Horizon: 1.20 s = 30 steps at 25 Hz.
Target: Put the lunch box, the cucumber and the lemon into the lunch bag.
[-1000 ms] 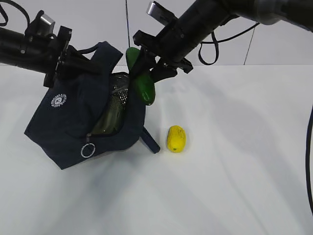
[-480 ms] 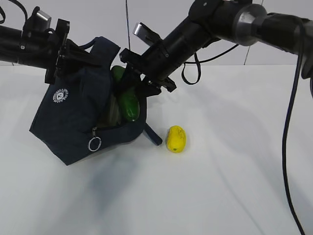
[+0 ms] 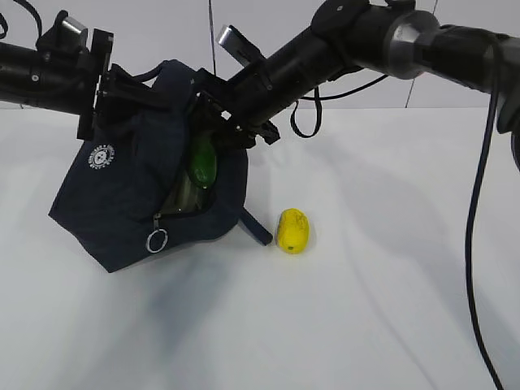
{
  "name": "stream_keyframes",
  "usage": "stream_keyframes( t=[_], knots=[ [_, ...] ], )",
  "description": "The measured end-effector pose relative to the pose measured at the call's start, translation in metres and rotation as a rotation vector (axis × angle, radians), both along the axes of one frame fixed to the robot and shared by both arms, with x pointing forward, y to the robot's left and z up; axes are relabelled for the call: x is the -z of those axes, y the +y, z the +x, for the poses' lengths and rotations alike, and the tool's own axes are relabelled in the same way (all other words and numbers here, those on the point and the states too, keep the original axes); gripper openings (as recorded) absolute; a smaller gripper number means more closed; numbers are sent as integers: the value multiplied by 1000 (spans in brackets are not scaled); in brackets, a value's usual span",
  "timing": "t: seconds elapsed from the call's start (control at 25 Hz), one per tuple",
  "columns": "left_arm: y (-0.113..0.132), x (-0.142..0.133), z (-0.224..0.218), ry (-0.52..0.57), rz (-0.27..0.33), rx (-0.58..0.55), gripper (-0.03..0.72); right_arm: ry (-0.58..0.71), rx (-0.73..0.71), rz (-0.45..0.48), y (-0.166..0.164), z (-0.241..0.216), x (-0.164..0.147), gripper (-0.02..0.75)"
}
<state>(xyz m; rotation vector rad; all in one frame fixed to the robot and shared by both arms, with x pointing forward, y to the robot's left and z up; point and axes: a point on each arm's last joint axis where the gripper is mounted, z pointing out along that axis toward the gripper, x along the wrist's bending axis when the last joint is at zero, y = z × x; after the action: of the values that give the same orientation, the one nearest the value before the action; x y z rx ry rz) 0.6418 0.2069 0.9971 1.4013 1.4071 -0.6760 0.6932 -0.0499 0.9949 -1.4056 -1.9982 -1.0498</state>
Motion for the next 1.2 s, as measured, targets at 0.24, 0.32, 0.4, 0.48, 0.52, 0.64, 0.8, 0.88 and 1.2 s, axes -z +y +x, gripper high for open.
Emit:
stream_keyframes(
  t=[0.24, 0.32, 0.4, 0.48, 0.52, 0.64, 0.8, 0.88, 1.2],
  knots=[
    [0, -1, 0, 2, -9, 4, -9, -35, 36, 3, 4, 4, 4, 475],
    [0, -1, -1, 2, -10, 5, -9, -27, 29, 0, 5, 4, 6, 489],
    [-1, -1, -1, 3, -13, 9, -9, -15, 13, -2, 5, 2, 6, 496],
    [-1, -1, -1, 3, -14, 11, -9, -7, -9, -4, 5, 0, 6, 497],
    [-1, -1, -1, 3, -14, 11, -9, -8, -24, -6, 5, -1, 7, 496],
    [-1, -1, -1, 4, -15, 13, -9, -13, -76, -9, 3, -4, 5, 494],
    [-1, -1, -1, 4, -15, 13, -9, -42, -97, -6, -5, -1, -1, 493],
    [-1, -1, -1, 4, -13, 14, -9, -50, -89, -6, -11, 3, -2, 492],
    [0, 0, -2, 3, 2, 22, -9, -69, -2, -129, -57, 20, -2, 492]
  ],
)
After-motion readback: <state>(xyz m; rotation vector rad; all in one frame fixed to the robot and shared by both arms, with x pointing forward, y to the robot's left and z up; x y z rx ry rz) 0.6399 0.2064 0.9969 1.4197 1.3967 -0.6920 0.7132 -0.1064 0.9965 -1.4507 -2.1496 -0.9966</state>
